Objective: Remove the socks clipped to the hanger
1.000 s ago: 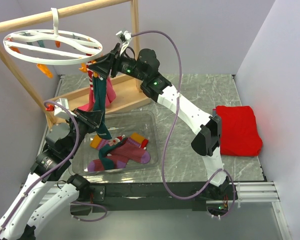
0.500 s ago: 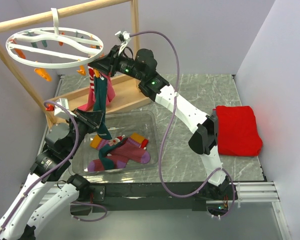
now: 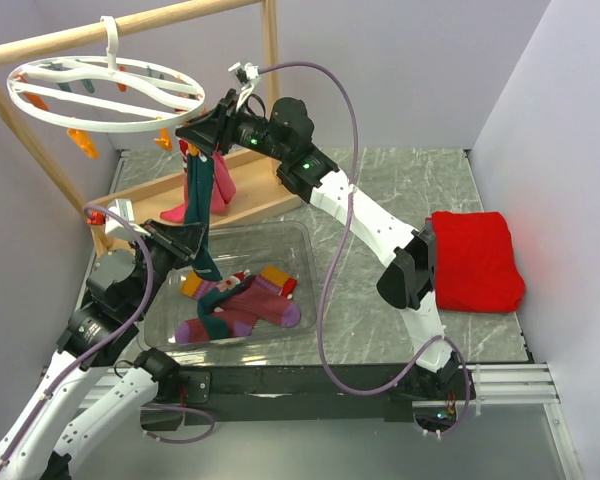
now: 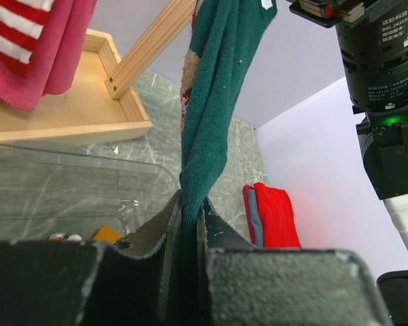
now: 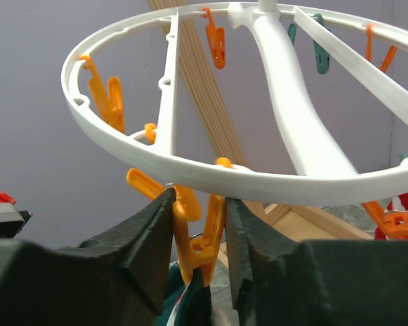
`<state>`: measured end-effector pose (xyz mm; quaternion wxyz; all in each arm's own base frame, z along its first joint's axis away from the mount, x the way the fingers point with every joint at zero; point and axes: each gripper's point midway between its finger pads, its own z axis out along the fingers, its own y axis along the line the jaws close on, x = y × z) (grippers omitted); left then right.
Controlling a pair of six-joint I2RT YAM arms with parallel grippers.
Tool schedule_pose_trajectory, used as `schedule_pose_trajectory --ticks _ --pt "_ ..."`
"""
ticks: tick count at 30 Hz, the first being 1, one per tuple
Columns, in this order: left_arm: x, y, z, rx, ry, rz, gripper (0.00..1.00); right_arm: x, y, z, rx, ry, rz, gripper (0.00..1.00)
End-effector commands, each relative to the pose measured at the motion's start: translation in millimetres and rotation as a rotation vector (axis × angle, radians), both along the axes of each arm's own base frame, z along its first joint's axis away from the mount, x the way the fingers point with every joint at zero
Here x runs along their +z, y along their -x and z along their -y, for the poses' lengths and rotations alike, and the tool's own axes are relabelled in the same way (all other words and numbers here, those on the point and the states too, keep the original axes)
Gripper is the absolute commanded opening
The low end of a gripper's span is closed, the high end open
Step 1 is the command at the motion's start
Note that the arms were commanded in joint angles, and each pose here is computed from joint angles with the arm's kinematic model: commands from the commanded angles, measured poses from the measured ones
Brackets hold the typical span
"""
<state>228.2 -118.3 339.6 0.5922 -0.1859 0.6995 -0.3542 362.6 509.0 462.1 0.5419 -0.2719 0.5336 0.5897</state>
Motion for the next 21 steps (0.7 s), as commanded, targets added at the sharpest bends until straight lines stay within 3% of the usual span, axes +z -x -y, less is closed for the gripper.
schedule_pose_trajectory --ticks 1,9,17,21 --pt "3 4 1 -0.016 0.004 -0.007 0.13 43 12 16 0.012 -0.088 0.102 0.44" --pt "17 13 0 -0.037 0.028 0.021 0.13 38 17 9 0.071 -0.095 0.111 0.62" --pt "18 14 -1 -0.034 0.029 0.025 0.14 48 26 10 0.129 -0.141 0.130 0.63" --pt "17 14 1 -0.042 0.030 0.023 0.13 46 30 8 0.161 -0.153 0.131 0.59"
